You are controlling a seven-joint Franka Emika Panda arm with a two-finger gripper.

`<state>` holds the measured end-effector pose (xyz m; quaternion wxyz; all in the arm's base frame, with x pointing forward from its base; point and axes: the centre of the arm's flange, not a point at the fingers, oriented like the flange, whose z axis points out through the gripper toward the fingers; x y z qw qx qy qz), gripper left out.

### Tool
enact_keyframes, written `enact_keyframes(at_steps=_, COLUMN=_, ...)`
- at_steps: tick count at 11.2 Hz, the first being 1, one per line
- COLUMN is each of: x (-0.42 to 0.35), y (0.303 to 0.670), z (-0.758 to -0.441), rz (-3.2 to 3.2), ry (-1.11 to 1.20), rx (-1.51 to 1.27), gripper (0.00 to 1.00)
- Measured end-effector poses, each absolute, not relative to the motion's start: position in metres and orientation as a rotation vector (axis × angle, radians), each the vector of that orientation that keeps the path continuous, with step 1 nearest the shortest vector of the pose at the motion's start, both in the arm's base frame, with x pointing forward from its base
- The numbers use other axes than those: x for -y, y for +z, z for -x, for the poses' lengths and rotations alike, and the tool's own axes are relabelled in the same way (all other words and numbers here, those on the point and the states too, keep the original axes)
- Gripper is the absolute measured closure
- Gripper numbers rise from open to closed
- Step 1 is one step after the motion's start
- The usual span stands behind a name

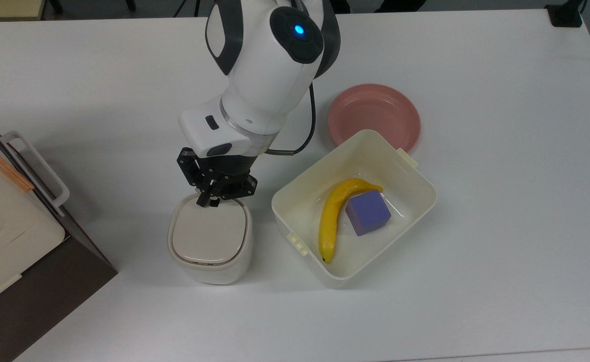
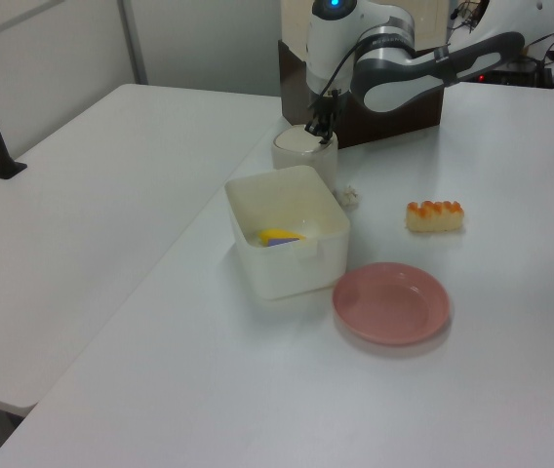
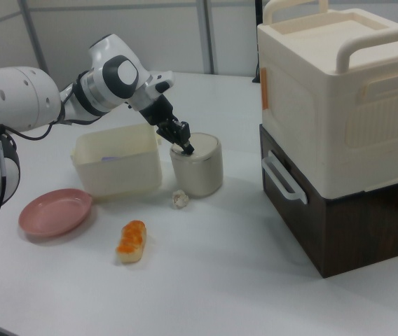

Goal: Open the trash can

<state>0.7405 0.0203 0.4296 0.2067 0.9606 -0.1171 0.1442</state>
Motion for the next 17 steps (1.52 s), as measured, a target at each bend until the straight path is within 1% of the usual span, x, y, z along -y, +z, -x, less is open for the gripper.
enact_keyframes(at_steps=4, x=-0.011, y=0.433, z=-0.741, rz=-2.711, ry=0.399, rx=0.377, gripper=0.99)
enact_keyframes(at_steps=9, x=-0.006, y=0.433, z=-0.741, rz=-2.737, ry=0.384, rx=0.362, gripper=0.99)
enact_keyframes(at_steps=11, x=-0.007, y=0.437, z=-0.742, rz=-2.790, ry=0.374, rx=0.363, gripper=0.99)
enact_keyframes(at_steps=14, x=-0.007, y=0.453, z=-0.745, rz=-2.826, ry=0.410, rx=0.402, gripper=0.99)
enact_keyframes(at_steps=17, x=-0.003, y=0.456, z=-0.745, rz=-2.831, ry=0.412, rx=0.411, gripper=0.99)
